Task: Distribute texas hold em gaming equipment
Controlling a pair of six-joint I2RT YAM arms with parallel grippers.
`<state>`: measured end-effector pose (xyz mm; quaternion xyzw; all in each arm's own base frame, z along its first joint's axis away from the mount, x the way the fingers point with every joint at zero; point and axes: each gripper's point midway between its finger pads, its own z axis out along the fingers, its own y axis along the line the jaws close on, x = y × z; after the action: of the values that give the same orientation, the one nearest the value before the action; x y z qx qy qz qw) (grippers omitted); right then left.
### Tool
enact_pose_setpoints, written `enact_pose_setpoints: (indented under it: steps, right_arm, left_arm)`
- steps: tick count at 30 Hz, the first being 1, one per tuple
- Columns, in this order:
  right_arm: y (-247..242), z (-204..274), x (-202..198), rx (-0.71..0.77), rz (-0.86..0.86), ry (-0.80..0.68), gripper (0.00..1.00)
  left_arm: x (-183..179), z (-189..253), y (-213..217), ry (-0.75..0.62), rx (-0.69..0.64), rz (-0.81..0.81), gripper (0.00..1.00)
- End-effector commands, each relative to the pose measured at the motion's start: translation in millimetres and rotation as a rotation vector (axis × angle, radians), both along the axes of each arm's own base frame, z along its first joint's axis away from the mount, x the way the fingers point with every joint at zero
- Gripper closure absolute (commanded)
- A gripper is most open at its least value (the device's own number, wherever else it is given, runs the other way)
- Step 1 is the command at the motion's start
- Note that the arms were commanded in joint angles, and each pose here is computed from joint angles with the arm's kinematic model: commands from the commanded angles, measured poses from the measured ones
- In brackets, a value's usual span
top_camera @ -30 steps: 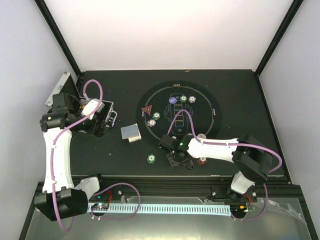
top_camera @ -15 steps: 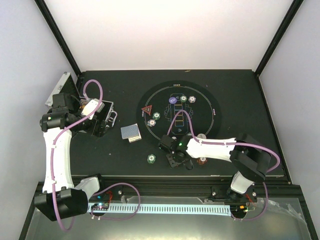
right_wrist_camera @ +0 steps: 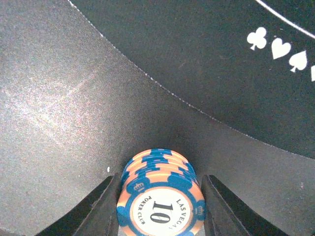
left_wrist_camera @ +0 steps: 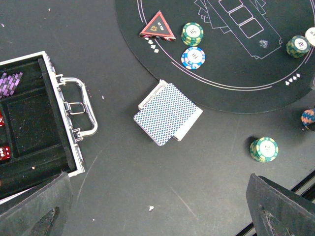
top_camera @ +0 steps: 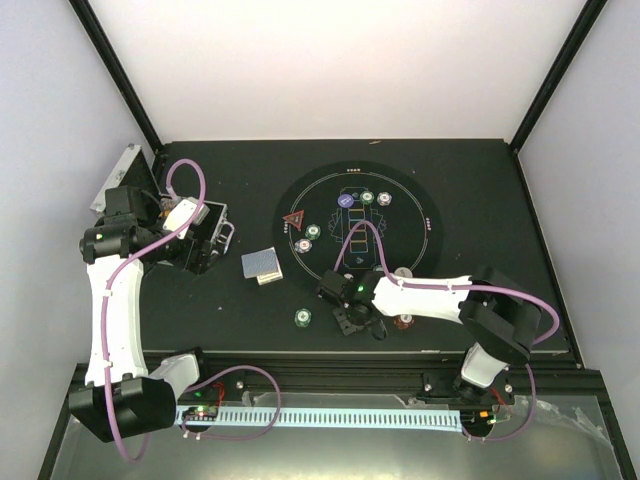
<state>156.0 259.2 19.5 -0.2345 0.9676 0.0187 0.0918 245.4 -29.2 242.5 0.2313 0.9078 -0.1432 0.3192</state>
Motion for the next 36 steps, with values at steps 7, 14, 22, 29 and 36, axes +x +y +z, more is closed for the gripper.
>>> enact_pose_setpoints:
  steps: [7,14,22,29,36]
  right_arm:
    - [0.9,34.6,8.7,0.008,-0.001,-0.064,0.68]
    - [-9.6,70.8,35.8,0.017,-0.04,-0.135,0.68]
    - [-68.3,87.3,116.2,0.032,-0.225,-0.191,0.68]
    - [-103.4,61.3,172.6,0.015,-0.342,-0.167,0.69]
    - [-108.3,29.4,201.6,-0.012,-0.37,-0.122,0.69]
  left_arm:
    - [-0.6,6.1,-2.9,-0.023,-0.017,-0.016,0.01]
    - [-0.7,6.8,-3.7,-0.025,-0.019,-0.02,0.01]
    - [-0.9,8.5,-3.4,-0.027,-0.017,-0.017,0.01]
    - [0.8,8.1,-2.1,-0.025,-0.013,-0.014,0.01]
    - [2.6,8.7,-1.2,-0.025,-0.012,-0.01,0.01]
